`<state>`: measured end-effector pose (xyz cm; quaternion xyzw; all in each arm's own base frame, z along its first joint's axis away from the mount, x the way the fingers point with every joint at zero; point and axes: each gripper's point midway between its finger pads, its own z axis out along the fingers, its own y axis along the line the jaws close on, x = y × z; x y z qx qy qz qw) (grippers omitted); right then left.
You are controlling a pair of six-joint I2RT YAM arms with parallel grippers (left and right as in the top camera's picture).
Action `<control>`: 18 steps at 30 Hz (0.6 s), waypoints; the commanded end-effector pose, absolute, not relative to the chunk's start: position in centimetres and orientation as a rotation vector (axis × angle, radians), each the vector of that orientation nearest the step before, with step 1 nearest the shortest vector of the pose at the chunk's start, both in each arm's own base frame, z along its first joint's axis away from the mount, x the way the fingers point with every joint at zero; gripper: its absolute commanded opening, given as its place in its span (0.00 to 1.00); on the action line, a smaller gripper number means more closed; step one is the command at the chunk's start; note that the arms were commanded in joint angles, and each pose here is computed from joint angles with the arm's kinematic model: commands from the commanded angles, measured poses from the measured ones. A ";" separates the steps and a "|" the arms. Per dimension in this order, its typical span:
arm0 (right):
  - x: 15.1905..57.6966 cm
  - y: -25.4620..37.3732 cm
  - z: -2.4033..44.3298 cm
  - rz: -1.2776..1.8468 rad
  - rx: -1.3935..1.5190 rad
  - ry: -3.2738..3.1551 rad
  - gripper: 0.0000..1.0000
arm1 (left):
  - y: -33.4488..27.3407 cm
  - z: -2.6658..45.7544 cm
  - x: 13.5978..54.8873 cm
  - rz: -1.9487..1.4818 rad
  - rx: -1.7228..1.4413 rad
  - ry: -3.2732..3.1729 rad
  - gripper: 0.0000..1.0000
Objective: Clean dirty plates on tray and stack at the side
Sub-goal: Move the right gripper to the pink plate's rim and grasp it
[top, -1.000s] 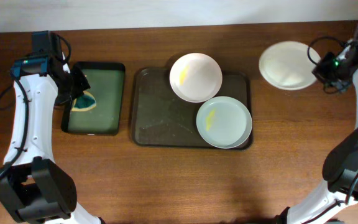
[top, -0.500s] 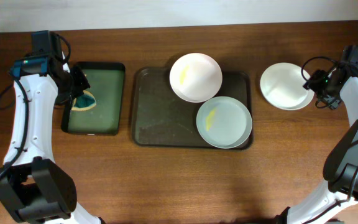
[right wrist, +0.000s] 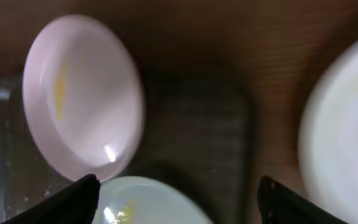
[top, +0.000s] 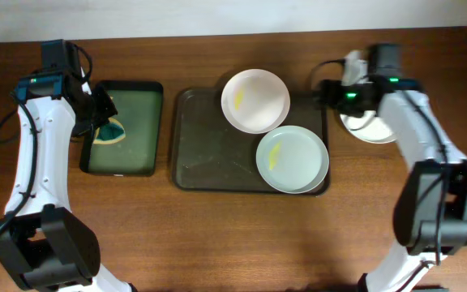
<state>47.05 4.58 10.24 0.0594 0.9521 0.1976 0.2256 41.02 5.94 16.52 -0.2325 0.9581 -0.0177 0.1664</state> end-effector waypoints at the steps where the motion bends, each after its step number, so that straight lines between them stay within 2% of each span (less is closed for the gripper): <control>1: 47.6 6.5 8.2 0.394 0.320 2.654 0.81 | 5.9 15.4 40.7 -0.054 -0.644 2.757 0.00; 4: 48.6 10.1 7.8 0.420 0.258 2.619 0.75 | 5.8 14.5 40.8 -0.060 -0.644 2.758 0.00; 9: 48.8 10.5 6.3 0.287 0.497 2.592 0.60 | 5.7 14.3 40.9 -0.070 -0.640 2.754 0.00; 14: 48.6 11.9 3.4 0.303 0.606 2.615 0.60 | 5.8 14.4 41.2 -0.071 -0.638 2.742 0.00; 18: 48.7 13.1 2.5 0.314 0.580 2.624 0.58 | 5.8 14.4 41.2 -0.071 -0.638 2.743 0.00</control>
